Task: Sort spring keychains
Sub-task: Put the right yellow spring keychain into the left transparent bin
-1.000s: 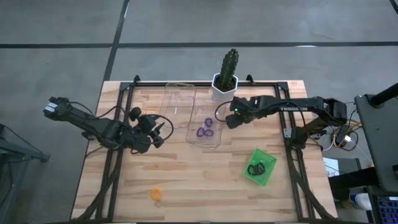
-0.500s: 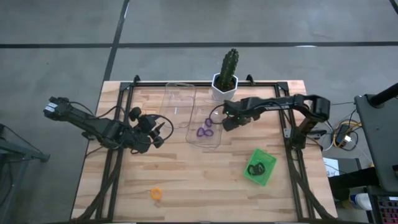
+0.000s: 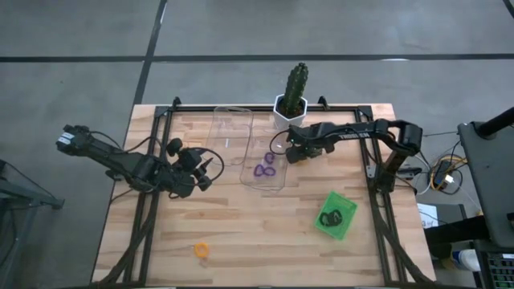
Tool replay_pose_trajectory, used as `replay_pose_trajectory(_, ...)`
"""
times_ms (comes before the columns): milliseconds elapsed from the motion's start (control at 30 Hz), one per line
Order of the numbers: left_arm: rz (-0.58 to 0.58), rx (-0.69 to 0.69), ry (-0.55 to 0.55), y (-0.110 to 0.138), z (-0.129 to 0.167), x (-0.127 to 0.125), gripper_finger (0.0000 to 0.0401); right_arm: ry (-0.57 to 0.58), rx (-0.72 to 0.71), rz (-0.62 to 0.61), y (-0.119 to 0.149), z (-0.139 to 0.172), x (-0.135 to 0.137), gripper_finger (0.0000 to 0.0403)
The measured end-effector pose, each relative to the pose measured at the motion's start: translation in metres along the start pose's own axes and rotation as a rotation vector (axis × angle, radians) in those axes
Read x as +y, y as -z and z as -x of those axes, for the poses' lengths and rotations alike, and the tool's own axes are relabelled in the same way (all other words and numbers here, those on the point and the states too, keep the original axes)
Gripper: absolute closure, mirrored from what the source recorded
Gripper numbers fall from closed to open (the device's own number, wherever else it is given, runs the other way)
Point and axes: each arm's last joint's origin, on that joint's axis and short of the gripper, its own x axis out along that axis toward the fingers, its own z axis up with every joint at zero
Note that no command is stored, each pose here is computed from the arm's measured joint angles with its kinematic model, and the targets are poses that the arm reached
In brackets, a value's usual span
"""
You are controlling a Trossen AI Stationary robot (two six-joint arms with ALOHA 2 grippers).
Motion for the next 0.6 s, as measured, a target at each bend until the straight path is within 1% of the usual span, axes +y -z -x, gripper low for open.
replay_pose_trajectory(100, 0.000, 0.000, 0.000, 0.0000, 0.0000, 0.0000, 0.0248, 0.009, 0.002, -0.026, -0.0013, -0.0017, -0.0023, 0.0289)
replay_pose_trajectory(600, 0.002, -0.001, 0.001, -0.0001, 0.0000, -0.0001, 0.0248, 0.038, -0.001, -0.052, 0.0032, -0.0071, -0.0073, 0.0289)
